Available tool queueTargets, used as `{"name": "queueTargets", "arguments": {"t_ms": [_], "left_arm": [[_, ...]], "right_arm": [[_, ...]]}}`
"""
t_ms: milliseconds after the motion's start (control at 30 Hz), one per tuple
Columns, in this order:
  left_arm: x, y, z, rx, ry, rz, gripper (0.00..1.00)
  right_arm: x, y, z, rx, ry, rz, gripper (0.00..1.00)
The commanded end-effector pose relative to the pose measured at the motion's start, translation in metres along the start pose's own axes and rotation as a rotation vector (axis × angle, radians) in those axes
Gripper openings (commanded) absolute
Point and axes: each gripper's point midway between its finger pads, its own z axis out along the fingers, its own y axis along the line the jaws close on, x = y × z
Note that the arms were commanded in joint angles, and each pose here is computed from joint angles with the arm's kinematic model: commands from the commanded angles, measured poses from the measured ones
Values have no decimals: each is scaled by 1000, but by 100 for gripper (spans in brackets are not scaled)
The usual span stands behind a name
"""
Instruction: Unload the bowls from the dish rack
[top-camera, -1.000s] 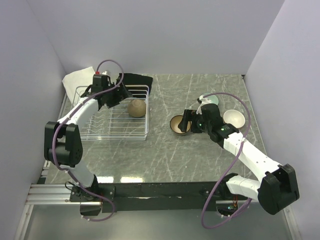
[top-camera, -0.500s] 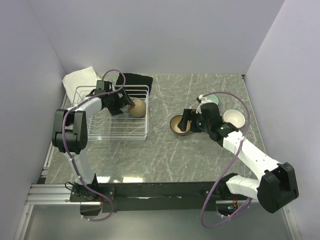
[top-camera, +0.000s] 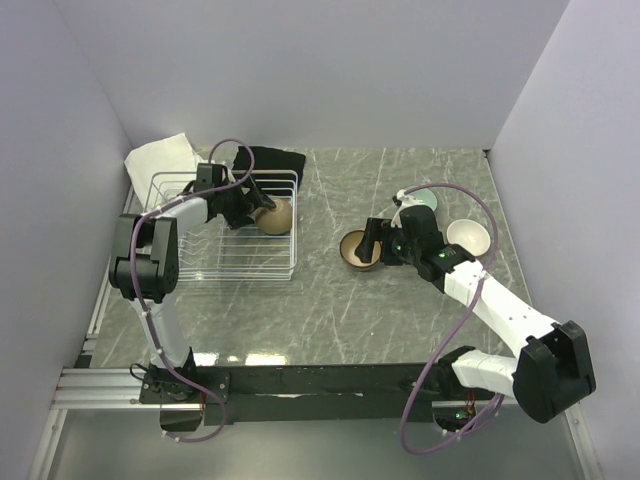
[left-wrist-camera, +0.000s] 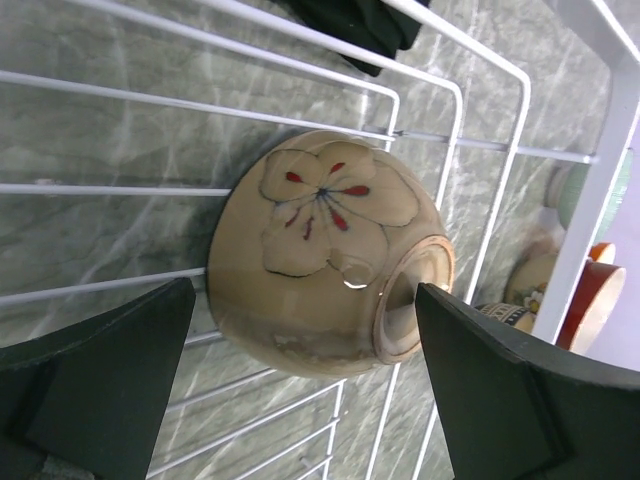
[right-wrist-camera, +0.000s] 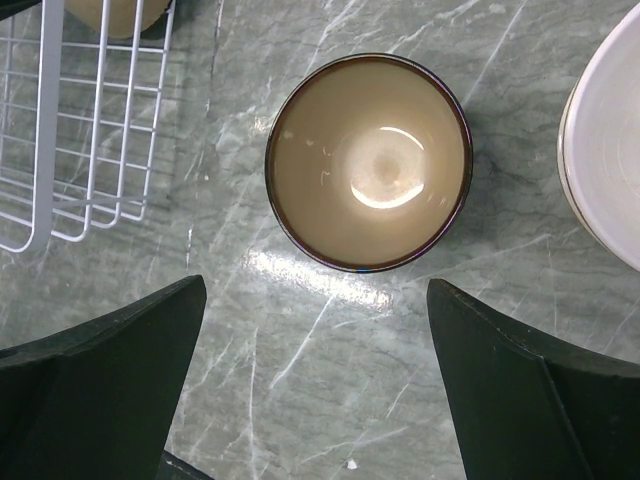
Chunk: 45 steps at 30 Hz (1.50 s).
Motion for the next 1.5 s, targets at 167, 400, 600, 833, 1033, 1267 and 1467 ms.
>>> {"name": "queueTargets", "arguments": {"t_ms": [167,400,600,833,1033,1267,1467], "left_arm": [[12,16,9,-30,20,-106,99],[10,6,3,5,15,-127,99],[-3,-16,-14,36,-18,-109,78],[-19,-37,-36,60,-69,-76,65],[-24,-49,-49,85,-93,-53,53],[-28,-51,-58,59,-113,-2,40],[-43,-52,-80,-32,-175,147,36]], "right_arm": [[-23,11,-4,-26,-58,-12,99],[-24,11,-3,-26,-58,-15,99],[-24,10,-3,-26,-60,-16,99],[-24,11,-5,-30,-62,-15,99],[-25,13,-7,-37,-64,-11,99],[-25,14,-10,-42,-68,-9,99],[-28,17,-15,-55,-77,-8,99]]}}
